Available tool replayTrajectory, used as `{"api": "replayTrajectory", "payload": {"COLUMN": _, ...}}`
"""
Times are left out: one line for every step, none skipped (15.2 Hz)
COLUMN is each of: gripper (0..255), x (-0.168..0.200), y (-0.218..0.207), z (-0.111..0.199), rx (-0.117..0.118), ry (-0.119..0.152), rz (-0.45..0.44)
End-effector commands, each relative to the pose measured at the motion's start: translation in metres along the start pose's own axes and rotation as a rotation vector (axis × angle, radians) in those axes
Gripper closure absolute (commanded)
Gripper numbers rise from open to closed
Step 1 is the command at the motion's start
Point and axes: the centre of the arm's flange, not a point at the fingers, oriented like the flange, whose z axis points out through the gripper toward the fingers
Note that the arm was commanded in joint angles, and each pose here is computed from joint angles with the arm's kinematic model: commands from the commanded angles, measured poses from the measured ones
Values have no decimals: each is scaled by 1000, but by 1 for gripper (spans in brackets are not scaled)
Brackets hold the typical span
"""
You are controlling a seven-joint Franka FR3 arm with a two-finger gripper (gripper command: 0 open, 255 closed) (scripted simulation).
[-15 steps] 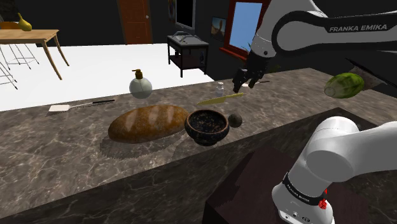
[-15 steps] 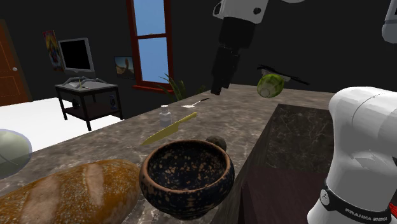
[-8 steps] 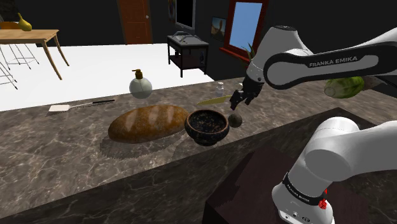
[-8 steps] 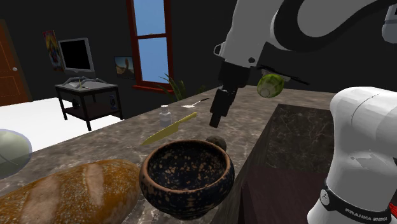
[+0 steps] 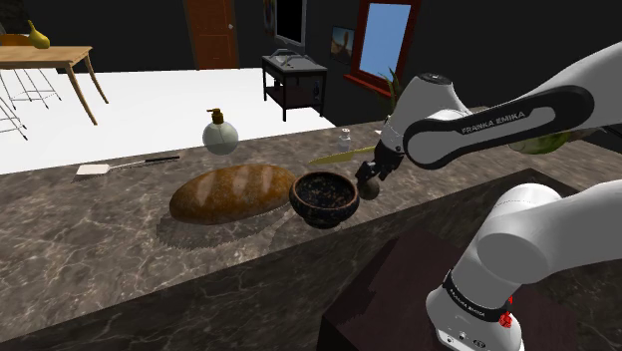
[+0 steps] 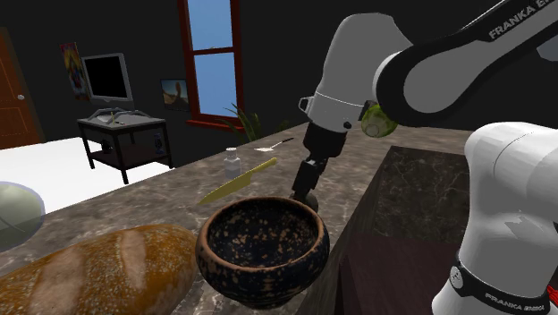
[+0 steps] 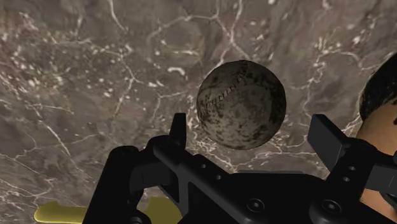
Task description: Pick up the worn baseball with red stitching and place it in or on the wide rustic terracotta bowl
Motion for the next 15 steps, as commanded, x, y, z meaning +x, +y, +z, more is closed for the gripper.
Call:
{"api": "replayTrajectory", "payload": {"gripper": 0, "x": 0, "y": 0, "z": 11, "rx": 0, "ry": 1, "rz": 0}}
{"api": "replayTrajectory", "payload": {"gripper": 0, "x": 0, "y": 0, "z": 19, "rx": 0, "ry": 1, "rz": 0}}
{"api": "replayTrajectory", "payload": {"gripper": 0, "x": 0, "y": 0, "z": 19, "rx": 0, "ry": 1, "rz": 0}}
{"api": "replayTrajectory", "payload": {"gripper": 0, "x": 0, "y": 0, "z": 19, "rx": 0, "ry": 1, "rz": 0}}
{"api": "replayTrajectory", "payload": {"gripper": 0, "x": 0, "y": 0, "z": 19, "rx": 0, "ry": 1, "rz": 0}}
{"api": "replayTrajectory", "payload": {"gripper": 0, "x": 0, "y": 0, "z": 19, "rx": 0, "ry": 1, "rz": 0}}
{"api": "replayTrajectory", "payload": {"gripper": 0, "x": 0, "y": 0, "z": 19, "rx": 0, "ry": 1, "rz": 0}}
{"api": "replayTrajectory", "payload": {"gripper": 0, "x": 0, "y": 0, "z": 19, "rx": 0, "ry": 1, "rz": 0}}
{"api": "replayTrajectory", "payload": {"gripper": 0, "x": 0, "y": 0, "z": 19, "rx": 0, "ry": 1, "rz": 0}}
{"api": "replayTrajectory", "payload": {"gripper": 0, "x": 0, "y": 0, "z": 19, "rx": 0, "ry": 1, "rz": 0}}
{"api": "replayTrajectory", "payload": {"gripper": 255, "x": 0, "y": 0, "z": 19, "rx": 0, "ry": 1, "rz": 0}}
{"api": "replayTrajectory", "payload": {"gripper": 255, "x": 0, "y": 0, "z": 19, "rx": 0, "ry": 1, "rz": 0}}
{"api": "replayTrajectory", "payload": {"gripper": 255, "x": 0, "y": 0, "z": 19, "rx": 0, "ry": 1, "rz": 0}}
{"api": "replayTrajectory", "payload": {"gripper": 255, "x": 0, "y": 0, "z": 19, "rx": 0, "ry": 1, "rz": 0}}
{"api": "replayTrajectory", "payload": {"gripper": 255, "x": 0, "y": 0, "z": 19, "rx": 0, "ry": 1, "rz": 0}}
